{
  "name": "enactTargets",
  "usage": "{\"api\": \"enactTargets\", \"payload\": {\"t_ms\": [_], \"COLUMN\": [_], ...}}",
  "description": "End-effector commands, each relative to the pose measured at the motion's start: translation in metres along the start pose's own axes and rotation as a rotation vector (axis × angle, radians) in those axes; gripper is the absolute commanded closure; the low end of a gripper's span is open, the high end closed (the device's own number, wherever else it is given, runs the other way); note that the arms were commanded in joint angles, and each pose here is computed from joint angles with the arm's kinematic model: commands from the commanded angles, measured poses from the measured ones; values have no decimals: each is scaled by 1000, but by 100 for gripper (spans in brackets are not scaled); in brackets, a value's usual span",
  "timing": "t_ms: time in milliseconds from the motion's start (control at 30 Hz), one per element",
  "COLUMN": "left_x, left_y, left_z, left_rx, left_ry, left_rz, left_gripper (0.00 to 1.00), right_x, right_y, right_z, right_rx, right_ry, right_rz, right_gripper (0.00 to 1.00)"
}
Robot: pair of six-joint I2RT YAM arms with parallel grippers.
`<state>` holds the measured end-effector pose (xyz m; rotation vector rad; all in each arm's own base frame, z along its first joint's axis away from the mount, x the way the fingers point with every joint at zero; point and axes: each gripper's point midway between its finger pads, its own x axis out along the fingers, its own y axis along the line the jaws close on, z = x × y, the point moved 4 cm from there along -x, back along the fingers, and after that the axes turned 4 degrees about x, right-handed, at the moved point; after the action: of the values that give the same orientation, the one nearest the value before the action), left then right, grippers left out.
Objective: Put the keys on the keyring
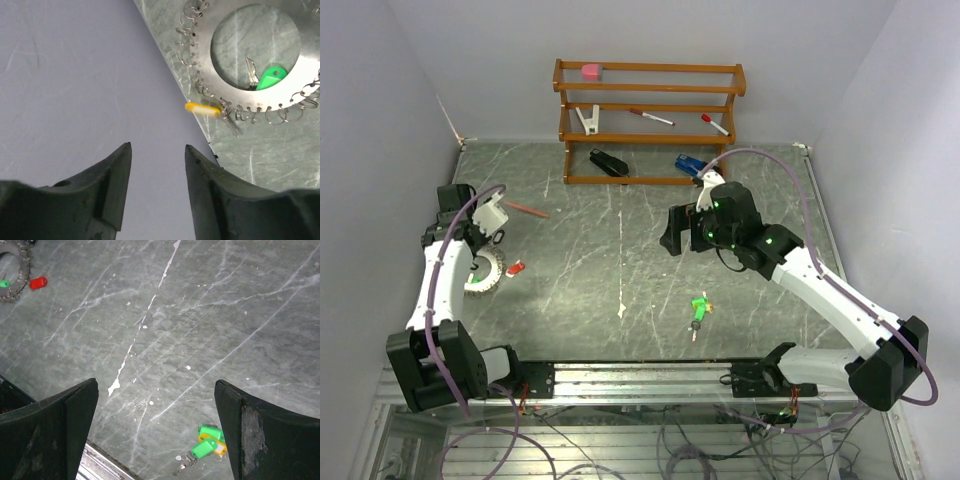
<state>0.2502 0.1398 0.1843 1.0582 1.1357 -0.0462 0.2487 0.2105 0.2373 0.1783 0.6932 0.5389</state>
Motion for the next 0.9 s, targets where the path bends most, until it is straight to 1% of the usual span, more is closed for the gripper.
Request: {"api": "enactTargets", "payload": {"t_ms": [0, 67, 100, 133, 167, 200, 300, 367, 400, 567, 867], "left_x": [-7, -11, -15, -19, -24, -28, -37, -41, -43, -42, -47], "left_y": [19, 20, 21, 22, 24, 25, 24, 22, 20, 10, 10], "left_z": [-2, 4, 11, 17, 24, 32, 52, 63, 66, 73, 75], "left_rx": [-22, -39, -59, -81, -106, -133, -212, -256, -270, -319, -361], "left_ry": [35, -7, -56, -100, -152, -204, -336, -398, -421, -476, -510], "left_rz": [24, 2, -20, -39, -53, -72, -127, -165, -185, -208, -193], "left_gripper": [41, 41, 40, 32, 29, 21, 10, 7, 1, 0, 1], "right_x": [-5, -7, -9, -10, -11, -12, -16, -18, -19, -24, -32], "right_y": [-5, -10, -13, -17, -20, -23, -30, -33, -33, -30, -39], "right_z": [11, 17, 21, 25, 29, 32, 40, 41, 41, 45, 41], "right_rx": [-4, 21, 37, 54, 67, 81, 130, 142, 146, 166, 167], "right_ry": [-4, -24, -39, -53, -69, -86, -132, -150, -162, -211, -235], "right_rz": [-44, -95, -127, -162, -195, -227, -300, -319, -319, -281, -338], "right_gripper": [0, 0, 0, 0, 0, 0, 1, 0, 0, 0, 0]}}
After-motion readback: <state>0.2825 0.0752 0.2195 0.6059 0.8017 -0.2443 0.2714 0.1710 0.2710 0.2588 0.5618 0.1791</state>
